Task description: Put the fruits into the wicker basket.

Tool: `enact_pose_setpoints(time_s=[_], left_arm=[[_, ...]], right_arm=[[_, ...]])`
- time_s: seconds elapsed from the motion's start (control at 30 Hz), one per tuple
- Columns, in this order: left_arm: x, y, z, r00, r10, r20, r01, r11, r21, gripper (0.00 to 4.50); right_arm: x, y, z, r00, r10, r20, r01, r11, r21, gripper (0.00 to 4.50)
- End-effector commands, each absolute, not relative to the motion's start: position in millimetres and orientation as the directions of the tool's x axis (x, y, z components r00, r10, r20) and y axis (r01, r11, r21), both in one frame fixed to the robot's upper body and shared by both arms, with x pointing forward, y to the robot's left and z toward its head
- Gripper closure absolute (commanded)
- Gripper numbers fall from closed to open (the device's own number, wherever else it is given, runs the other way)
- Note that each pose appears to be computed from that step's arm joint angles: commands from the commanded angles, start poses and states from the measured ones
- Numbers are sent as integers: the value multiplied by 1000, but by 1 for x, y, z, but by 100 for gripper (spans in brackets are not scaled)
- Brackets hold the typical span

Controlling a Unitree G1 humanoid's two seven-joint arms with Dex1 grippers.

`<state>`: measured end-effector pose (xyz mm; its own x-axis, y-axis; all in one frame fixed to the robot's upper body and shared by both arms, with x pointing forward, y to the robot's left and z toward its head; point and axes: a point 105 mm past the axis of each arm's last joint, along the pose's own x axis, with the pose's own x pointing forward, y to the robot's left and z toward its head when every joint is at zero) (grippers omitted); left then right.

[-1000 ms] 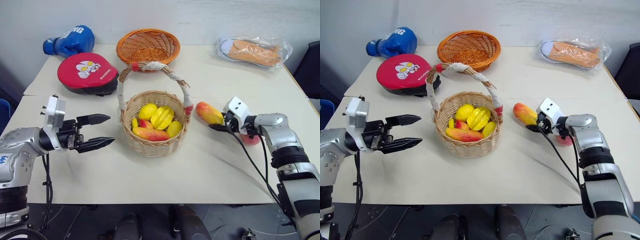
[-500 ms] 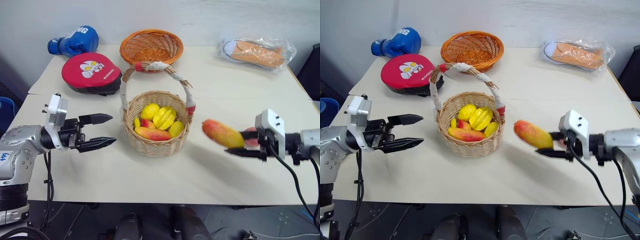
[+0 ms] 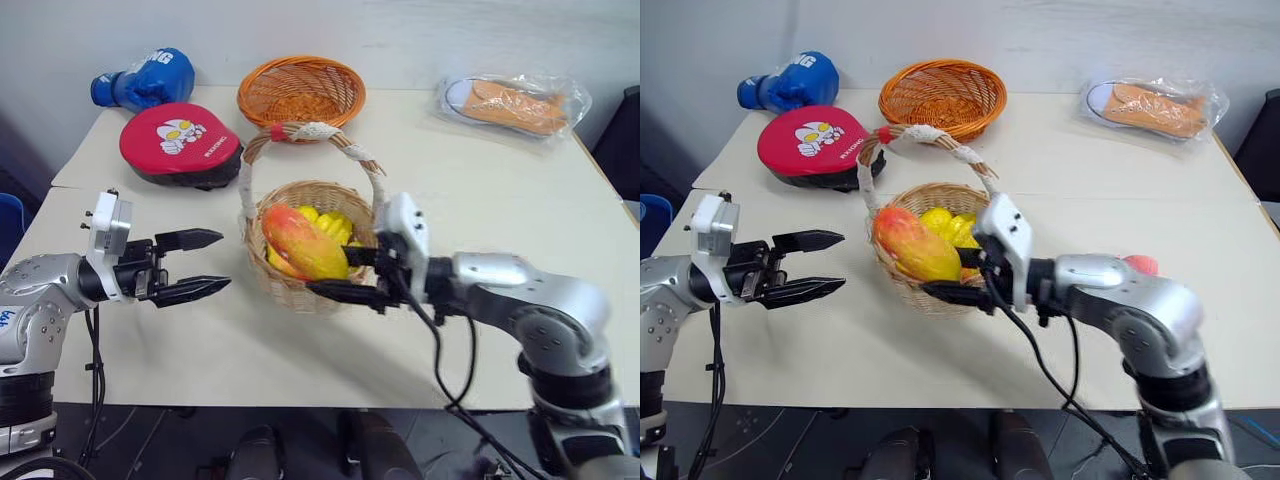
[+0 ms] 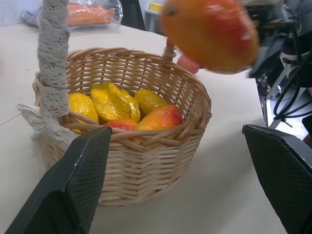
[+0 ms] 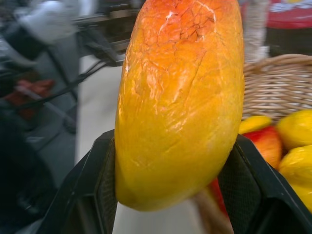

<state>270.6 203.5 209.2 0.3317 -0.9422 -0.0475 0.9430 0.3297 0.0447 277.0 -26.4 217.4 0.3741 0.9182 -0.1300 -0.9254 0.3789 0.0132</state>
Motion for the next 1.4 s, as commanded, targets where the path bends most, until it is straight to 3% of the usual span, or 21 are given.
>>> enact_pose_setpoints(time_s=[0.03,0.2,0.33,0.5,0.67,0.77,0.87,1.03,1.17,1.27,1.4], left_arm=[[267,197,220,313,-950,-19,947,310,89,0],[265,195,217,313,-950,-15,947,310,85,0],[266,194,218,323,-946,10,943,323,82,0],[265,190,212,282,-959,-26,957,279,77,0],[274,179,209,248,-964,-95,956,227,184,0],[267,158,212,148,-982,-116,973,124,193,0],[266,151,215,107,-989,-105,979,87,182,0],[270,145,215,81,-991,-102,984,63,165,0],[270,142,214,67,-993,-100,986,51,161,0],[269,142,215,69,-993,-99,986,53,160,0],[268,143,215,85,-992,-96,983,68,170,0]], right_arm=[[296,-27,221,487,865,-119,-870,492,17,181],[286,-23,228,441,892,-102,-897,440,-29,18],[252,-36,229,273,957,-98,-960,265,-84,8],[229,-86,228,297,954,23,-944,298,-141,8],[233,-153,211,597,800,58,-782,596,-182,8],[220,-224,198,819,565,101,-525,809,-265,8],[197,-270,185,916,390,94,-346,886,-308,8],[157,-318,150,982,186,19,-170,934,-315,8],[134,-329,120,992,114,-59,-125,956,-267,8],[139,-321,118,988,145,-48,-152,962,-226,8],[169,-303,139,974,228,16,-221,957,-187,8]])
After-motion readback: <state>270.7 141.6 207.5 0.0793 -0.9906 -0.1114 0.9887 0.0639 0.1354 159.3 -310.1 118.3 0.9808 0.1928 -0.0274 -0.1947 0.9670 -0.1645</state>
